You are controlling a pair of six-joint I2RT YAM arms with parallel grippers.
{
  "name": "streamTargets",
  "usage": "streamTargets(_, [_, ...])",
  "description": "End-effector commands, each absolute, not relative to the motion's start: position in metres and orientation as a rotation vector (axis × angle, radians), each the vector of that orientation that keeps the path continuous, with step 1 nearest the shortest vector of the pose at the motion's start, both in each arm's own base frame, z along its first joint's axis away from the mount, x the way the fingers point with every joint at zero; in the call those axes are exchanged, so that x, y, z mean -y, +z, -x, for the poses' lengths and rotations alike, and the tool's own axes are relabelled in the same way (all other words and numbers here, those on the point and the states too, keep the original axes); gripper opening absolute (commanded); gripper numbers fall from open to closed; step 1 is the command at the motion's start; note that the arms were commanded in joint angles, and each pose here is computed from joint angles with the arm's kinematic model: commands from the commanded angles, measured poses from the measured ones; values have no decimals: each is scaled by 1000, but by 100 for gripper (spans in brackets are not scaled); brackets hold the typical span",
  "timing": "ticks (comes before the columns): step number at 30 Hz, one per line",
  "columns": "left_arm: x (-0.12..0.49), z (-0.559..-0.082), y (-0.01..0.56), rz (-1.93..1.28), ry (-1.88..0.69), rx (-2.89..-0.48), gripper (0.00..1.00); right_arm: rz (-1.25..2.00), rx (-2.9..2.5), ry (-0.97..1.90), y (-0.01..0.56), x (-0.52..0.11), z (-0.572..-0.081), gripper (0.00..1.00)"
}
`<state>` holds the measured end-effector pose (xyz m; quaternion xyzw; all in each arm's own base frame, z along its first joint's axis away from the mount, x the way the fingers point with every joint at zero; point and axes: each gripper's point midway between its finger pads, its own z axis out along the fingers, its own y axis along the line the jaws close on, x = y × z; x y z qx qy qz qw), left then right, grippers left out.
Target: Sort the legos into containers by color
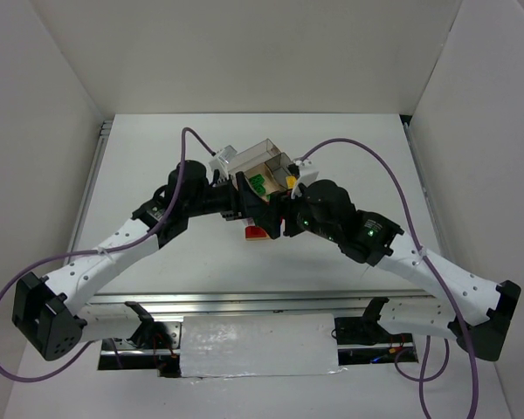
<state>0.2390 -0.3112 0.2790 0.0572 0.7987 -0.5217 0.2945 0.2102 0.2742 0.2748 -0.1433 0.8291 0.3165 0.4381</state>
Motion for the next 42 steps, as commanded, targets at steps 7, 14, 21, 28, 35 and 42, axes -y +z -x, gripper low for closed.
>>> streamTargets(7, [321, -222, 281, -294, -1482, -2120, 0, 368, -1919, 777, 299, -292, -234, 20])
streamTargets(14, [316, -219, 296, -325, -1458, -2067, 0, 406, -1867, 849, 302, -295, -225, 75])
streamTargets(21, [308, -219, 313, -353, -1415, -1986, 0, 541, -1815, 1017, 302, -275, -191, 100])
streamTargets(28, [301, -205, 336, -505, -1396, -1838, 0, 763, -1585, 1316, 322, -240, -140, 100])
streamTargets(35, [301, -168, 364, -701, -1544, -1614, 0, 847, -1536, 1493, 336, -252, -133, 99])
streamTargets(42, [300, -149, 367, -792, -1617, -1550, 0, 795, -1481, 1527, 361, -259, -144, 92])
